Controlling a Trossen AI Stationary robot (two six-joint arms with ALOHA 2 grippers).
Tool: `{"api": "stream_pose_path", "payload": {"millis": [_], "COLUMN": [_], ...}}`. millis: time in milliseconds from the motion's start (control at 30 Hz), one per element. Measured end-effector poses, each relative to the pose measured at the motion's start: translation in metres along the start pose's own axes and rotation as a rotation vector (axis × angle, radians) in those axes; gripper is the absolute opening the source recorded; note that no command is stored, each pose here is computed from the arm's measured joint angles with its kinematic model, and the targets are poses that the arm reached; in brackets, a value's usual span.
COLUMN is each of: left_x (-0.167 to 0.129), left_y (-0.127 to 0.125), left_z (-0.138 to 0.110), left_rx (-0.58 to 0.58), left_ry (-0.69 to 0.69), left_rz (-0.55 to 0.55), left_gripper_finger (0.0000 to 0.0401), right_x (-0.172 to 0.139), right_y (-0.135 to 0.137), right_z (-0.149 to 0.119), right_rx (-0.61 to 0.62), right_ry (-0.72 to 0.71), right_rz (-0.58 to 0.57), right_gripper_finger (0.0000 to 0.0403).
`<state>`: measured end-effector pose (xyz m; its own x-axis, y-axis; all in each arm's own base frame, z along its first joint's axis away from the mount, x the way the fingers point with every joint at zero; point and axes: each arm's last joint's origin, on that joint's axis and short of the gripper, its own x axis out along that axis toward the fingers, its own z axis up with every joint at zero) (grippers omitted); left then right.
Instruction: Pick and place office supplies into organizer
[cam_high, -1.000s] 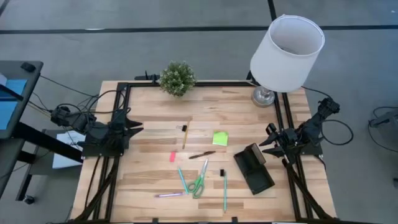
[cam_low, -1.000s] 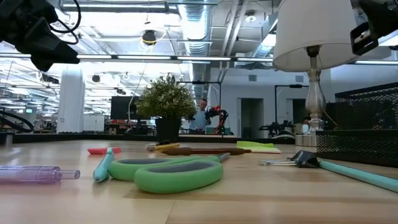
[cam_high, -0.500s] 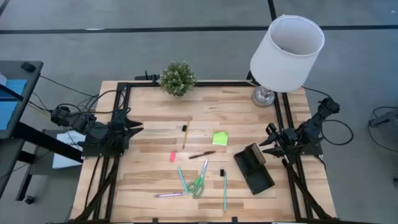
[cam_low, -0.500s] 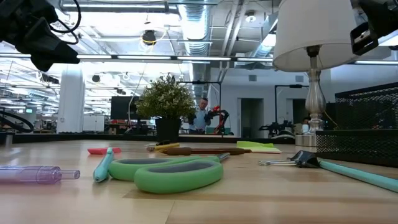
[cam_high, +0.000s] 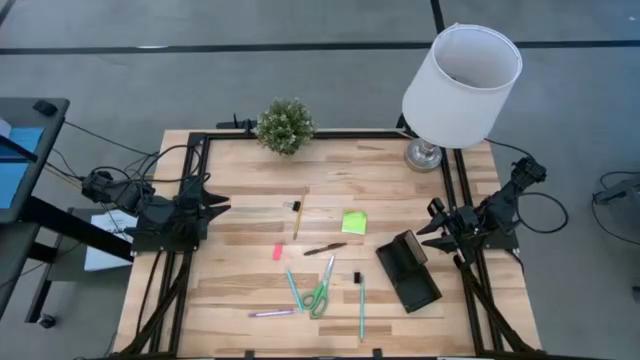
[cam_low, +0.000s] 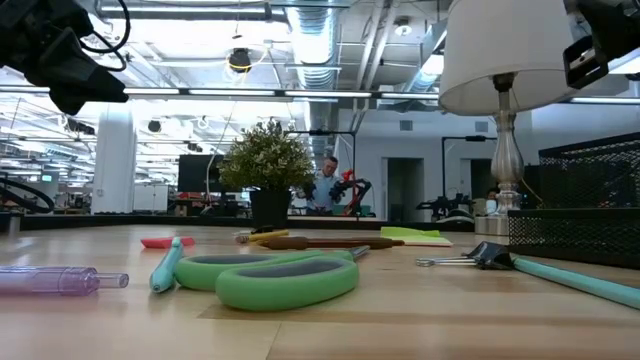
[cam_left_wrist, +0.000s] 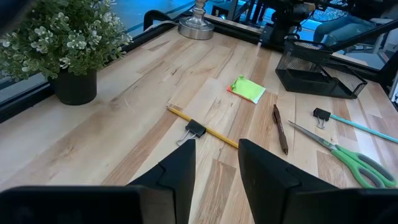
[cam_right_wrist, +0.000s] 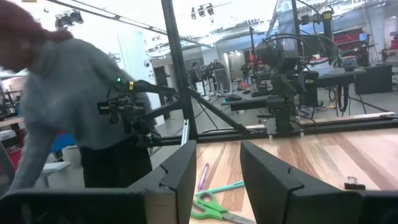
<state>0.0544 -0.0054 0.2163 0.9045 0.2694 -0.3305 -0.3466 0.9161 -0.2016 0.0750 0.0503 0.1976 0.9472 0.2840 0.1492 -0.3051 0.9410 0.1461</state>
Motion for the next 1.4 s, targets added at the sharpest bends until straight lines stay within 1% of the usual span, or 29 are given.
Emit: {"api": "stream_pose_path", "payload": {"millis": [1233, 1333, 1400], "left_x": [0.0000, -0.0001, -0.0002], "left_y": [0.0000, -0.0001, 0.0007], "left_z": [0.0000, 0.0035, 0.0032], "left_rx": [0.000, -0.020, -0.016], "left_ry": [0.000, -0.048, -0.051], "left_rz": [0.000, 0.034, 0.052], "left_gripper_finger": [0.0113, 0.0113, 0.0113], "right_x": [0.0000, 0.0000, 0.0000], "right_y": [0.0000, 0.0000, 0.0000], "right_z": [0.0000, 0.0000, 0.0000], "right_rx": [0.000, 0.000, 0.000], "right_ry": [0.000, 0.000, 0.000], "right_rz": [0.000, 0.000, 0.001], "right_gripper_finger": [0.0118, 0.0118, 0.0118]}}
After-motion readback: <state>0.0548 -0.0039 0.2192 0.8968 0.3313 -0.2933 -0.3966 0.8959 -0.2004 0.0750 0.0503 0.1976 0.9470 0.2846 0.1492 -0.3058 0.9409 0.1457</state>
